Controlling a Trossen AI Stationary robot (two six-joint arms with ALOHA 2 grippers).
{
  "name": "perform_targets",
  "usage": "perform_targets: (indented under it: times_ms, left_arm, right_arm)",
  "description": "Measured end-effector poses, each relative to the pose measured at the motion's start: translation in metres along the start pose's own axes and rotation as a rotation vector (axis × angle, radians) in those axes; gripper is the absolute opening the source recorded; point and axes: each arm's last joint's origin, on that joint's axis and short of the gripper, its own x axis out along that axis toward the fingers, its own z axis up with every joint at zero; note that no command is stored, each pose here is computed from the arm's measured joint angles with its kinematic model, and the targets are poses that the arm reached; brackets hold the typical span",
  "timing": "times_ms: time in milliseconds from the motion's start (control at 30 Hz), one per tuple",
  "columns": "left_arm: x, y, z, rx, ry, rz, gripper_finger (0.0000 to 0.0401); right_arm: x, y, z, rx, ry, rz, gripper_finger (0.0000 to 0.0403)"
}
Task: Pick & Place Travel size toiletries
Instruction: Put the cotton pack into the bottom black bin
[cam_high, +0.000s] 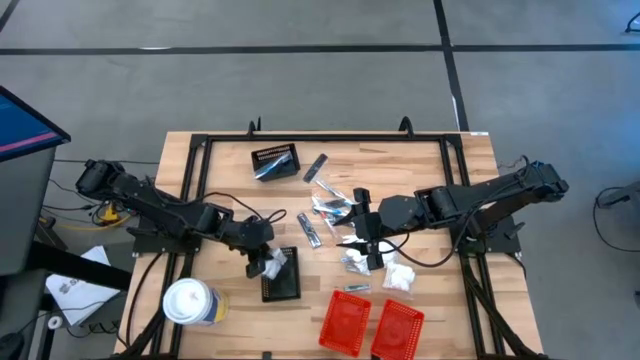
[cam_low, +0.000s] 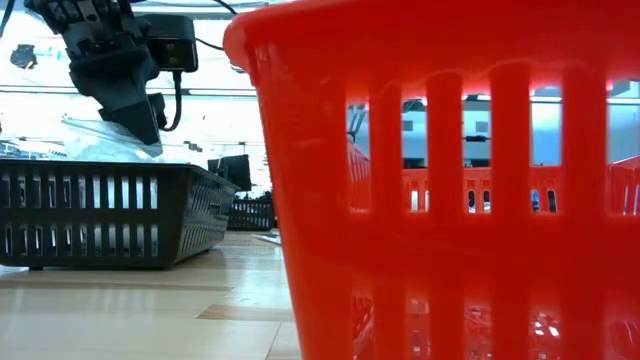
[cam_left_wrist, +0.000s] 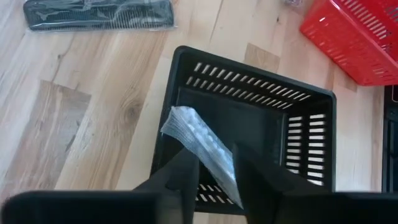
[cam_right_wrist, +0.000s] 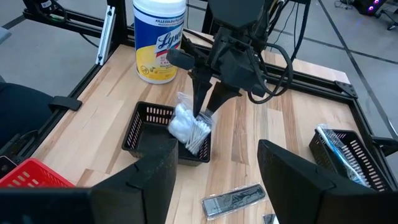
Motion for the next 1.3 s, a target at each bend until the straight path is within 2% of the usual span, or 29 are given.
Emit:
perform_targets:
  times_ms: [133,200,367,633,867,1000,1133,1300]
  left_arm:
    - [0.0,-0.001,0.0,0.032,0.013,-0.02,0.0021]
    - [0.0,-0.001,-0.001,0.055,0.019,-0.032,0.0007]
    - [-0.001,-0.003,0.001,0.163,0.021,-0.05,0.0002]
    - [-0.021,-0.021,0.027,0.365,-0.063,-0.102,0.0001]
    - [-0.032,-0.017,0.036,0.381,-0.002,-0.055,0.0001]
    - [-0.03,-0.017,0.039,0.41,0.02,-0.078,0.0]
    - [-0.018,-0.022,0.044,0.454,0.072,-0.077,0.0]
    - [0.005,-0.024,0.053,0.464,0.213,-0.043,0.0]
  right_arm:
    - [0.0,0.0,0.0,0.0,0.0,0.0,0.0215]
    - [0.0,0.0,0.0,-0.003,0.0,0.0,0.0215]
    - [0.0,0.0,0.0,-0.003,0.0,0.0,0.0215]
    - [0.001,-0.004,-0.001,0.004,0.003,-0.013,0.0215]
    - [0.005,-0.008,-0.003,0.008,0.019,-0.023,0.0215]
    - [0.005,-0.009,-0.003,0.011,0.017,-0.024,0.0215]
    - [0.005,-0.009,-0.003,0.011,0.016,-0.024,0.0215]
    - [0.005,-0.009,-0.003,0.011,0.019,-0.024,0.0215]
